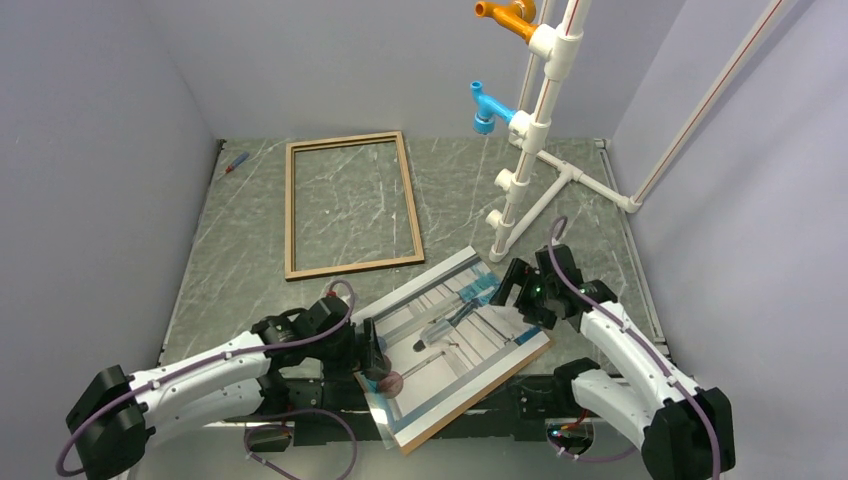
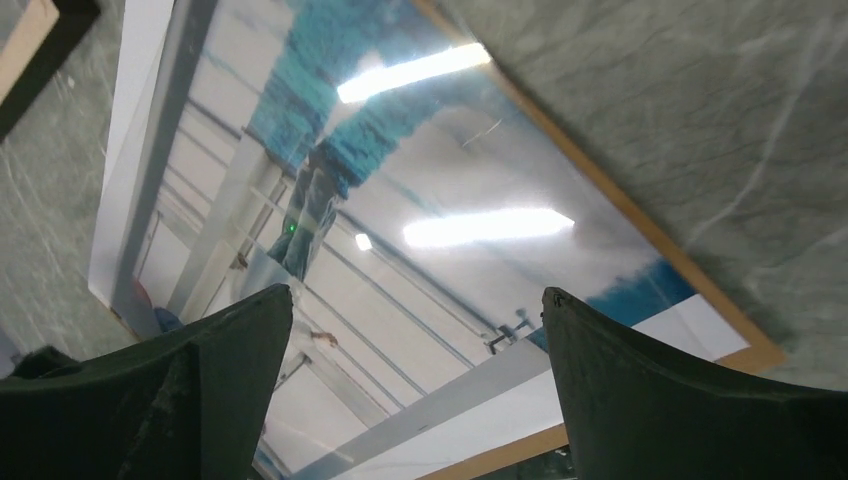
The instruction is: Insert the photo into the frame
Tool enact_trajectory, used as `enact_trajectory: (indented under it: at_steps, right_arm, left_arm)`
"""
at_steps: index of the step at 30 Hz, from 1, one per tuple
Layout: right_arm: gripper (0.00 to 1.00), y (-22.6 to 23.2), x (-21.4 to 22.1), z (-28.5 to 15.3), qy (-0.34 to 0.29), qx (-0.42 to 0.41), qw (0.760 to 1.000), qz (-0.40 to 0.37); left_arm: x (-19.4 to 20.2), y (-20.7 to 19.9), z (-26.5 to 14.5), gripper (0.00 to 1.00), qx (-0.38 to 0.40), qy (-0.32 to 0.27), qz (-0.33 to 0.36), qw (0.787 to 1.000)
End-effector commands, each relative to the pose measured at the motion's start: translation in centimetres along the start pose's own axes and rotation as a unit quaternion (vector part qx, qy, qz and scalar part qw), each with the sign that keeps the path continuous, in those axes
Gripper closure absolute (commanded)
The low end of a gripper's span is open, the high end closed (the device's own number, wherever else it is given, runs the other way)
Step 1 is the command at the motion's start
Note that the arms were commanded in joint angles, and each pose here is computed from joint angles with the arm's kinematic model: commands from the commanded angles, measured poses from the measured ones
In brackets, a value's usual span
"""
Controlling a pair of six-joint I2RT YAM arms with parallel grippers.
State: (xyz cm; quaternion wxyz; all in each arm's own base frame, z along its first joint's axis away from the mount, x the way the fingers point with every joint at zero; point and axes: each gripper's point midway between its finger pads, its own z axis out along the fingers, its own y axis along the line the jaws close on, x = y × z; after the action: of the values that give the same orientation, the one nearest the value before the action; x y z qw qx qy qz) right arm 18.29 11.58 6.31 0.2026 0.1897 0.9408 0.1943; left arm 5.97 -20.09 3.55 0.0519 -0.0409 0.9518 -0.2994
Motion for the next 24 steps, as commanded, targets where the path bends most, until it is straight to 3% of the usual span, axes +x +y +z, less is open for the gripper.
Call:
enact_trajectory:
  at_steps: [1,8,14,24]
  right_arm:
    - [0.02,-1.1,-2.6,-1.1,-0.031,0.038,0.999,-0.002]
    - [0.01,-3.0,-4.9,-0.9,-0.056,0.050,0.996,0.048]
    - [0.03,-3.7,-4.1,0.0,-0.034,0.054,0.996,0.054]
    - [0.06,-4.0,-2.6,0.9,-0.007,0.052,0.997,0.062]
  left_arm:
    - [0.7,1.8,-0.2,0.01,-0.063,0.004,-0.008,0.998]
    - [0.9,2.8,-1.7,0.01,-0.106,-0.014,-0.003,0.994]
    - [1.8,4.9,-2.1,0.01,-0.139,-0.010,-0.005,0.990]
    - [1.7,2.0,-0.3,0.01,-0.045,-0.010,-0.017,0.999]
